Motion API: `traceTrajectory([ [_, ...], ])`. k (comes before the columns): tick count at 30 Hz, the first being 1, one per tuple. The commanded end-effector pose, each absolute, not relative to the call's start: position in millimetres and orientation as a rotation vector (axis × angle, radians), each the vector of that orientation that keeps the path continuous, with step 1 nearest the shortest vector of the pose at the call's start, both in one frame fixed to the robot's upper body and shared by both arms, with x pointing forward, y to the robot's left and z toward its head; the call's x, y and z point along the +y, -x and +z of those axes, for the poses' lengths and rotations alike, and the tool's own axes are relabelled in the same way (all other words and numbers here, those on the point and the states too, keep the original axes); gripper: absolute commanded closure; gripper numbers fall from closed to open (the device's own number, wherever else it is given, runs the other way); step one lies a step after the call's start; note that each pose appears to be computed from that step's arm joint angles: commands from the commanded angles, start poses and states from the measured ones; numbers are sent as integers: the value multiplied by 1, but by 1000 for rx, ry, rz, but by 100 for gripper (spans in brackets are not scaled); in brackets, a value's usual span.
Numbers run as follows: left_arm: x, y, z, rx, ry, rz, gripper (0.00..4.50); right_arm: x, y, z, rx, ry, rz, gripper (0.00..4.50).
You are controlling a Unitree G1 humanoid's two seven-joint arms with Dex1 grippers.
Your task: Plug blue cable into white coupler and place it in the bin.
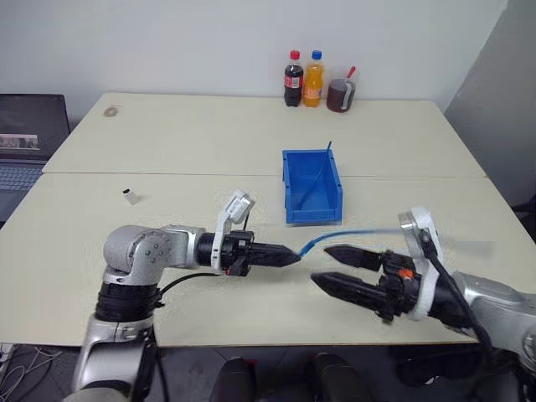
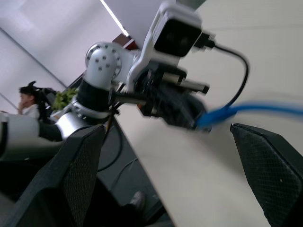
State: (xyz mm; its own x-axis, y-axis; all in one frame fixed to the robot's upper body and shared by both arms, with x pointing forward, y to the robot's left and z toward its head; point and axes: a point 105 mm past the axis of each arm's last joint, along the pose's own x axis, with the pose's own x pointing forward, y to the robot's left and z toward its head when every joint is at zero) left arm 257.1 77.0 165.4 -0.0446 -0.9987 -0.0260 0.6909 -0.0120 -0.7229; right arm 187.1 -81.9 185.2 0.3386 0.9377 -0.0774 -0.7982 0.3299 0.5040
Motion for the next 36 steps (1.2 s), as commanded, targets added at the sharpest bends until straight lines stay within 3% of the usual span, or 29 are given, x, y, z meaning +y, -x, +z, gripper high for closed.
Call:
traceTrajectory([
  [1,73,-247,175,658,638,-1519,424,-81,-176,190,430,-521,1214,0],
  [10,69,-223,175,664,694,-1599,424,-84,-206,176,432,-572,1084,0],
  [17,69,-217,175,675,710,-1601,424,-77,-209,182,423,-609,1116,0],
  [20,68,-217,175,673,712,-1598,424,-75,-206,182,434,-619,1136,52],
  [29,65,-218,174,670,713,-1576,424,-71,-203,186,441,-662,1166,297],
  [34,64,-220,173,671,716,-1565,424,-72,-201,187,448,-666,1185,410],
  [36,64,-221,172,670,719,-1562,424,-73,-200,188,454,-673,1194,432],
])
